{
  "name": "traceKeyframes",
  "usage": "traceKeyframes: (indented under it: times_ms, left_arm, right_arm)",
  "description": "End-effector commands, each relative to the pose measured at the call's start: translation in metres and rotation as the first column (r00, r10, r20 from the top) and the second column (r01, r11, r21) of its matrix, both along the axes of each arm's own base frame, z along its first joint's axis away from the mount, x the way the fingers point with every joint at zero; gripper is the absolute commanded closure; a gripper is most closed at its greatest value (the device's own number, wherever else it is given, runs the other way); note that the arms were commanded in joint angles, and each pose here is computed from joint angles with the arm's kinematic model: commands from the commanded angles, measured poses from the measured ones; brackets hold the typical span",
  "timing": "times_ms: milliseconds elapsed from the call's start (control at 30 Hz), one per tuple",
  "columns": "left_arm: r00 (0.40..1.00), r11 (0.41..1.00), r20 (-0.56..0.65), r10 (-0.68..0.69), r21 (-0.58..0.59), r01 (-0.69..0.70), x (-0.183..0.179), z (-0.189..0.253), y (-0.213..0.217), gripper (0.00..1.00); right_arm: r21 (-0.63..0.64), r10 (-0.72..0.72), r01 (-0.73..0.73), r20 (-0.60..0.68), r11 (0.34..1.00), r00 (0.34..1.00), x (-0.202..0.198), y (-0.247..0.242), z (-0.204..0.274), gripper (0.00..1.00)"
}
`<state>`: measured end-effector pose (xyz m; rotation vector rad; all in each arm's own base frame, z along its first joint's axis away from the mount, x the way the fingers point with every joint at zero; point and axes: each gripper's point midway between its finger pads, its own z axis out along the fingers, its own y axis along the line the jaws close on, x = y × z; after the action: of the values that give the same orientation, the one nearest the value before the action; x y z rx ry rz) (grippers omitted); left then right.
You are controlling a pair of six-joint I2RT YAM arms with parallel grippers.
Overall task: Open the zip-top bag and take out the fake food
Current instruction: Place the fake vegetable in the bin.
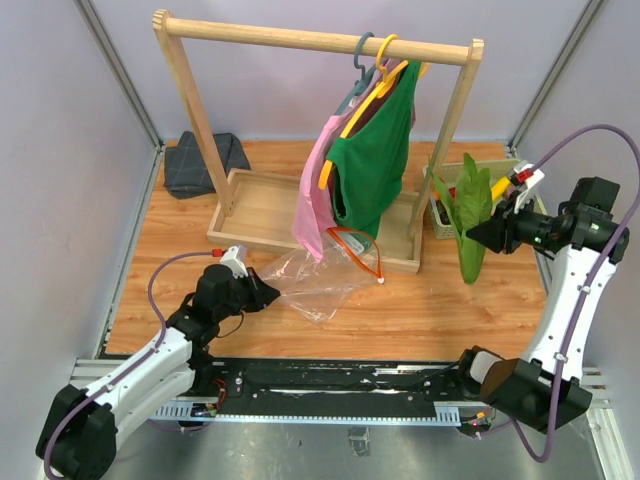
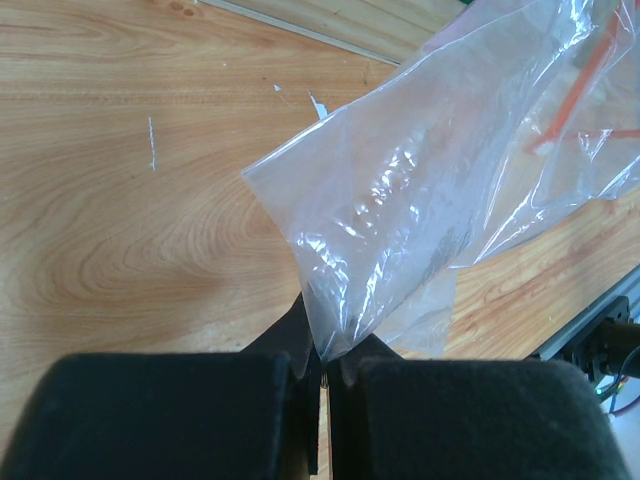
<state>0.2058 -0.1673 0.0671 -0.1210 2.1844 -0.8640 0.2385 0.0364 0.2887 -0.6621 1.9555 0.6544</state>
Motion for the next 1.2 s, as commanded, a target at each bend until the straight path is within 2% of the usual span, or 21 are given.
traceKeyframes:
  times_ms: [0,233,367,467,600,700,867,1033,1167]
  left_arm:
    - [0.999,1.0,0.05,0.014,-0.004,-0.014,0.009,0.015,0.001,1.0]
    - [0.998,1.0,0.056,0.021,-0.005,-0.021,0.01,0.016,0.002,1.0]
    - [0.997,1.0,0.066,0.028,-0.014,-0.028,0.009,0.017,0.003,1.0]
    - [0.997,0.999,0.069,0.035,-0.016,-0.034,0.009,0.017,0.004,1.0]
    - [0.997,0.999,0.068,0.042,-0.02,-0.041,0.008,0.016,0.005,1.0]
    - [0.996,0.999,0.071,0.045,-0.019,-0.044,0.009,0.016,0.005,1.0]
    - [0.996,0.998,0.074,0.054,-0.017,-0.053,0.009,0.017,0.007,1.0]
    - [0.996,0.999,0.072,0.052,-0.017,-0.05,0.009,0.016,0.006,1.0]
    - [0.996,0.998,0.072,0.056,-0.015,-0.055,0.009,0.016,0.007,1.0]
  right_arm:
    - [-0.089,-0.141,0.143,0.029,0.986,0.99,0.013,-0.037,0.007,0.96]
    - [-0.047,-0.349,0.351,0.044,0.935,0.936,0.053,-0.078,0.008,0.95]
    - [0.005,-0.502,0.503,0.079,0.864,0.861,0.086,-0.108,0.014,0.95]
    - [0.08,-0.565,0.56,0.068,0.825,0.823,0.109,-0.12,0.017,0.95]
    - [0.034,-0.651,0.651,0.077,0.759,0.755,0.136,-0.138,0.016,0.9]
    - [-0.058,-0.678,0.687,0.125,0.724,0.725,0.156,-0.153,0.014,0.88]
    - [-0.191,-0.636,0.665,0.195,0.722,0.747,0.185,-0.173,0.01,0.88]
    - [-0.297,-0.453,0.493,0.195,0.818,0.87,0.213,-0.164,0.0,0.85]
    - [-0.418,-0.356,0.409,0.202,0.811,0.912,0.229,-0.162,-0.013,0.83]
